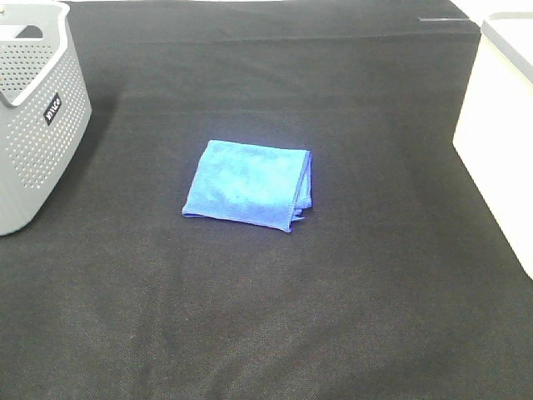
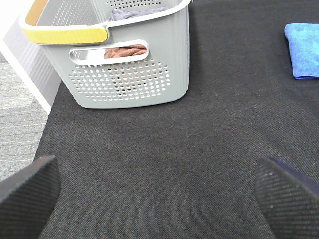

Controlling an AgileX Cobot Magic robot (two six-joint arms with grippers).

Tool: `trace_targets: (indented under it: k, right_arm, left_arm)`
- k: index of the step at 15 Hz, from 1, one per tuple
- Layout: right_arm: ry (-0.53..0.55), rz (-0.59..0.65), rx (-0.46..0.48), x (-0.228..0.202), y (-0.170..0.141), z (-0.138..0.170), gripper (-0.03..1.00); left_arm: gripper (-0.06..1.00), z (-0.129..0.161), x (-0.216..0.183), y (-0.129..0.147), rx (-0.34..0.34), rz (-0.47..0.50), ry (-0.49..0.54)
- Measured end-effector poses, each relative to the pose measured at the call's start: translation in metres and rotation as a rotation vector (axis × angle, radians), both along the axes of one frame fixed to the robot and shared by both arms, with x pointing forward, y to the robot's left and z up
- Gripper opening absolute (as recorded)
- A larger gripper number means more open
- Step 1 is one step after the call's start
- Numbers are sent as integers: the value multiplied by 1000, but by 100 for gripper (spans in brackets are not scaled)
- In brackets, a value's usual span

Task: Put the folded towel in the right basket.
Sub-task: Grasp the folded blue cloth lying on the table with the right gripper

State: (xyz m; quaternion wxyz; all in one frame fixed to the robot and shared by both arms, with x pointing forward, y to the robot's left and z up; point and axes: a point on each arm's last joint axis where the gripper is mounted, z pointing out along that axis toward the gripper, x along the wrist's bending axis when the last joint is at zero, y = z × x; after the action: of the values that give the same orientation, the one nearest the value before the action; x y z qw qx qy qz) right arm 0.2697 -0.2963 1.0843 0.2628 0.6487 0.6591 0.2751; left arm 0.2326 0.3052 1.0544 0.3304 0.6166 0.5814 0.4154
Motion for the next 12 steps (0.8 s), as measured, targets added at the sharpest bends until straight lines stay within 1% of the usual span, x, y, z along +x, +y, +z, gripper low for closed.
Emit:
trace_targets:
  k: [1,3,5,7,9,10,11,12]
  right_arm:
    - [44,4,29,21,2,25,96]
    - [67,5,87,76,5,75,96]
    - [72,21,134,119,9,104,96]
    - [82,42,191,165,14,122,96]
    - [118,70,257,200,20,122,96]
    - [118,70,257,200,20,122,96]
    - [145,98,310,216,25,118,96]
    - [184,144,366,234,35,106,96]
  left_arm:
    - [99,0,0,0,0,0,0]
    - [99,0,0,0,0,0,0]
    - [99,0,0,0,0,0,0]
    - [99,0,0,0,0,0,0]
    - [99,0,0,0,0,0,0]
    - [99,0,0,0,0,0,0]
    - [99,0,0,0,0,0,0]
    - [99,0,0,0,0,0,0]
